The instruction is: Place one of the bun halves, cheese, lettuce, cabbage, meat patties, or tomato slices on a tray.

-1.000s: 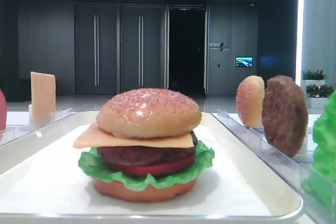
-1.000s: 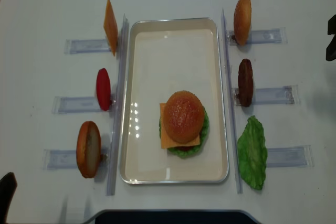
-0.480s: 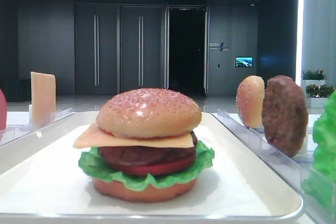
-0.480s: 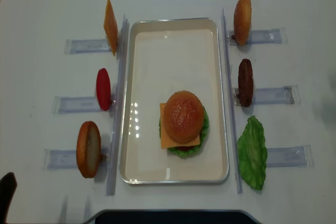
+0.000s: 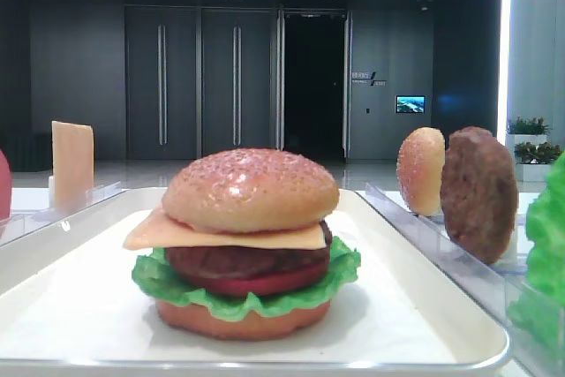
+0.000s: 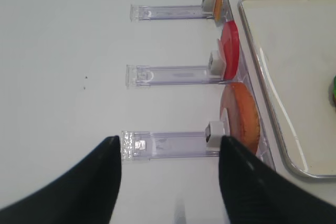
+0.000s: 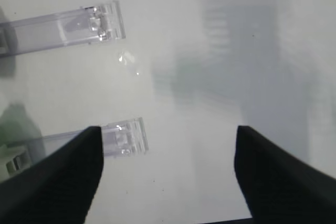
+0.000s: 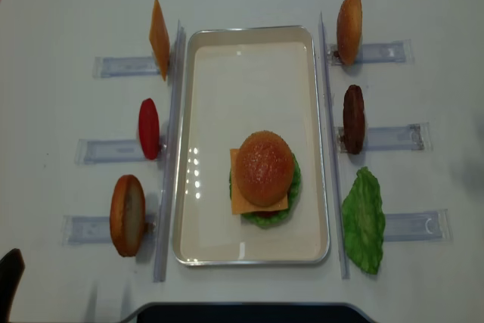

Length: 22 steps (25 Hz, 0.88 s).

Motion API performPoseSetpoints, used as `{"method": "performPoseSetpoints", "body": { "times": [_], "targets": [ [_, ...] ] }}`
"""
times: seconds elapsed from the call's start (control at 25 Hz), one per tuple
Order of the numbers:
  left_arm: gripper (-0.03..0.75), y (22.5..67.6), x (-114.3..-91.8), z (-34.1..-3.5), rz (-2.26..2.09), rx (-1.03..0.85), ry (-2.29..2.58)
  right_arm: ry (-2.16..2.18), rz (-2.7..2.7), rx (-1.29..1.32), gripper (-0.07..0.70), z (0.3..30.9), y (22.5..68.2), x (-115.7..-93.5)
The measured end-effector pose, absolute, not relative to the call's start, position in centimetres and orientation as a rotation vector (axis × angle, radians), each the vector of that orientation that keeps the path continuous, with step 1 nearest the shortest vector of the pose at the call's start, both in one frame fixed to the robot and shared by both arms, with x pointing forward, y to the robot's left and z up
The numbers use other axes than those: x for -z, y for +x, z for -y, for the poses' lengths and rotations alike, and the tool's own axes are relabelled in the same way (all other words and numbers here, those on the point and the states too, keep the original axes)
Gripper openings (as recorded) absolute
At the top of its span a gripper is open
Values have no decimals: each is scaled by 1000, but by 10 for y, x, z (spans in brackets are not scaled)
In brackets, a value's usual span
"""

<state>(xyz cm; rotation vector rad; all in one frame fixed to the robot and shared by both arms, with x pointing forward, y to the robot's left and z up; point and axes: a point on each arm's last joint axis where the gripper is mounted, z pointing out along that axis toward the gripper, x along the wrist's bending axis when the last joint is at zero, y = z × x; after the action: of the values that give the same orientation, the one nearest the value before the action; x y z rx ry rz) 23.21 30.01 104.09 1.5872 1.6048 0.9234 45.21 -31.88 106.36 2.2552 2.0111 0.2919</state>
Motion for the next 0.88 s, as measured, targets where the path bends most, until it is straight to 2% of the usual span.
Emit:
{"method": "performPoseSetpoints", "body": {
  "times": [0.52,0.88],
  "targets": [
    [454,232,-1041,-300,-1604,-924,1589,2069,-1851,-558,526,305,357,-1079],
    [454,232,-1041,-300,-1604,-924,1589,1902,-1724,-720,526,300,312,-1068]
  ]
}}
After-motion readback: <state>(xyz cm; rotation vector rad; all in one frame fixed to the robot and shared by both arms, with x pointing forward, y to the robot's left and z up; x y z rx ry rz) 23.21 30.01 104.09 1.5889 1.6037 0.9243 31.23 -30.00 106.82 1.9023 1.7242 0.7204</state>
